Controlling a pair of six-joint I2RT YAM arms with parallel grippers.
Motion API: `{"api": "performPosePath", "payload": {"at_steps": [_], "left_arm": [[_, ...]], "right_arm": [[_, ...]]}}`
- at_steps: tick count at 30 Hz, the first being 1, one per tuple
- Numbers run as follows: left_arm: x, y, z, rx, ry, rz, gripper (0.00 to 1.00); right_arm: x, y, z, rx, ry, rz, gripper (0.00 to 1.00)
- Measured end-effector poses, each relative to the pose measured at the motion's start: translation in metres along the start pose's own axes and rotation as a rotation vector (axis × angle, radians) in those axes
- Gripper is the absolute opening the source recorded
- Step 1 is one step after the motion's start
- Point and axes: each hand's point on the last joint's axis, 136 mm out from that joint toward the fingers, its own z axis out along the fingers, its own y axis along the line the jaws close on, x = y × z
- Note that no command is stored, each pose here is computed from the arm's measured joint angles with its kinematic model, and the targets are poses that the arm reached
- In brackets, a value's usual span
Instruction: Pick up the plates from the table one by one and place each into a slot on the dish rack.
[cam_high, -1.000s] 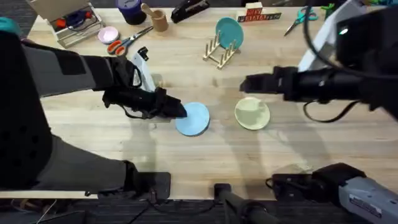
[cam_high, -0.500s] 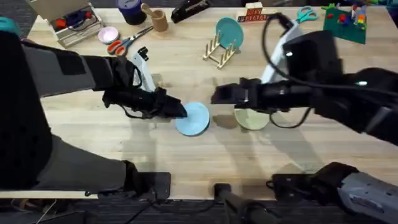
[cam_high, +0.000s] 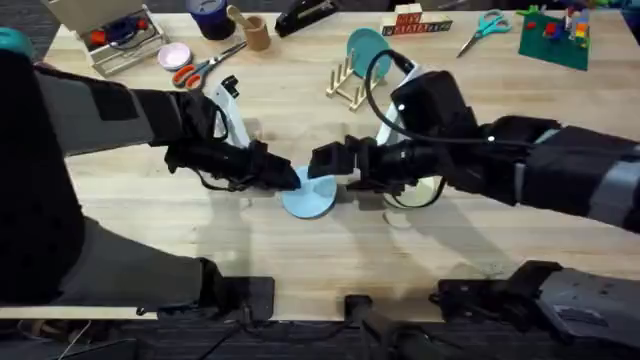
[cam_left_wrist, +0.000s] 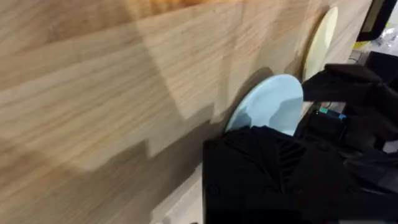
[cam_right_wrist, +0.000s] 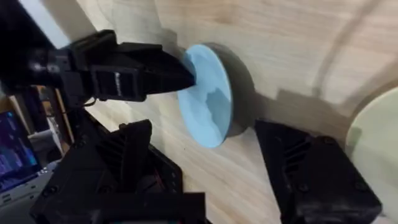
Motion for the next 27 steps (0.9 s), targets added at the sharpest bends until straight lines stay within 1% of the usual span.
{"api": "performPosePath", "payload": {"at_steps": [6,11,17,20,24,26,27], "left_arm": [[0.0,0.0,0.0,0.0,0.0,0.0,0.041],[0.0,0.0,0.0,0.0,0.0,0.0,0.04],[0.0,0.0,0.0,0.0,0.0,0.0,0.04],[0.0,0.0,0.0,0.0,0.0,0.0,0.04],[0.0,0.0,0.0,0.0,0.0,0.0,0.041],[0.0,0.0,0.0,0.0,0.0,0.0,0.041],[0.0,0.0,0.0,0.0,0.0,0.0,0.04]], "right_arm": [[0.01,-0.001,0.012,0.018,0.029,0.061,0.996],[0.013,0.008,0.022,-0.005,0.03,0.054,0.996],[0.014,0.006,0.031,-0.001,0.04,0.084,0.995],[0.013,0.012,0.036,-0.02,0.033,0.07,0.989],[0.014,0.012,0.038,-0.016,0.028,0.067,0.981],[0.013,0.011,0.038,-0.012,0.023,0.069,0.94],[0.012,0.011,0.039,-0.012,0.019,0.069,0.899]]}}
